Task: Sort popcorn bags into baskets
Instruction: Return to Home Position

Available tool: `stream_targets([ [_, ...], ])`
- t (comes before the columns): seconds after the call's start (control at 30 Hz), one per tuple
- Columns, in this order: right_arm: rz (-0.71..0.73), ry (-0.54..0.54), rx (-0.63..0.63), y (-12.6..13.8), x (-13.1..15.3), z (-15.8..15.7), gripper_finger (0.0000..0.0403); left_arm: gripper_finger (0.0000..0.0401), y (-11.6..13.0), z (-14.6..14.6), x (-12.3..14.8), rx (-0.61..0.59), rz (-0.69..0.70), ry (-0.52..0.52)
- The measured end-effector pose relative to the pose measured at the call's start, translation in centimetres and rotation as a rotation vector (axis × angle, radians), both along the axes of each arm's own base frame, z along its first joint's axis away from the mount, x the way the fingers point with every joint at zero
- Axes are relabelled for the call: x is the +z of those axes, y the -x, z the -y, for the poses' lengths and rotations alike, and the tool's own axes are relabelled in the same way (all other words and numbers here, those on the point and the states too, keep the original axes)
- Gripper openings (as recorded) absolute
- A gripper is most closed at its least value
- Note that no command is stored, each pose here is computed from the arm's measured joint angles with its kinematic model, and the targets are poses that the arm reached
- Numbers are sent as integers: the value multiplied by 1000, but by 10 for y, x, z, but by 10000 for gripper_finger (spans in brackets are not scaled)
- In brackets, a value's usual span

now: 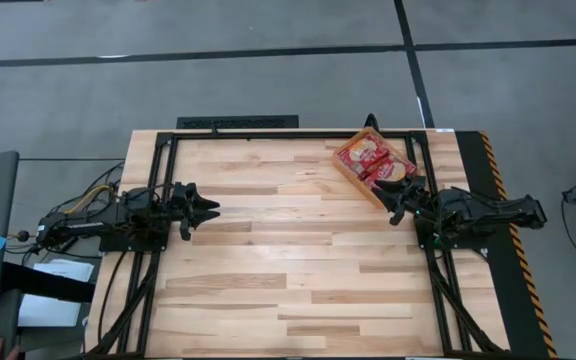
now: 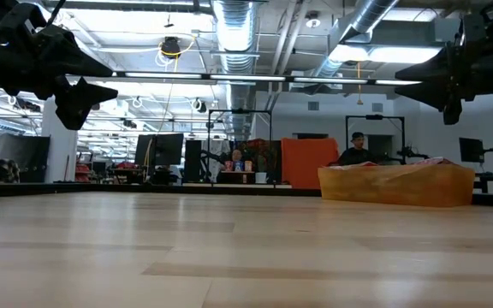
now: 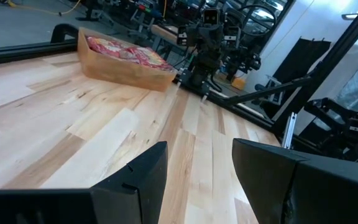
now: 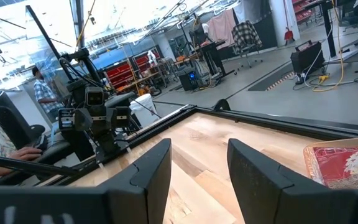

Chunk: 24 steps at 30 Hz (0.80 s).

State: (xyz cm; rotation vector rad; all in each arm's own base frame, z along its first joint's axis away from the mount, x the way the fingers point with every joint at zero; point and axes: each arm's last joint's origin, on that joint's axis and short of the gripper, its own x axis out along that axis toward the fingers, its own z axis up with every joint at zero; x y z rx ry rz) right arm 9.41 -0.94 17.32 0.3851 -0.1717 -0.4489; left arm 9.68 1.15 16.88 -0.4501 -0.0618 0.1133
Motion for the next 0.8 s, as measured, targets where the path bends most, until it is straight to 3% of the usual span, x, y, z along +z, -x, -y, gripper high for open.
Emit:
stream_targets([
  [0.8, 0, 0, 0, 0, 0, 0, 178, 169, 0, 0, 0, 0, 0, 0],
])
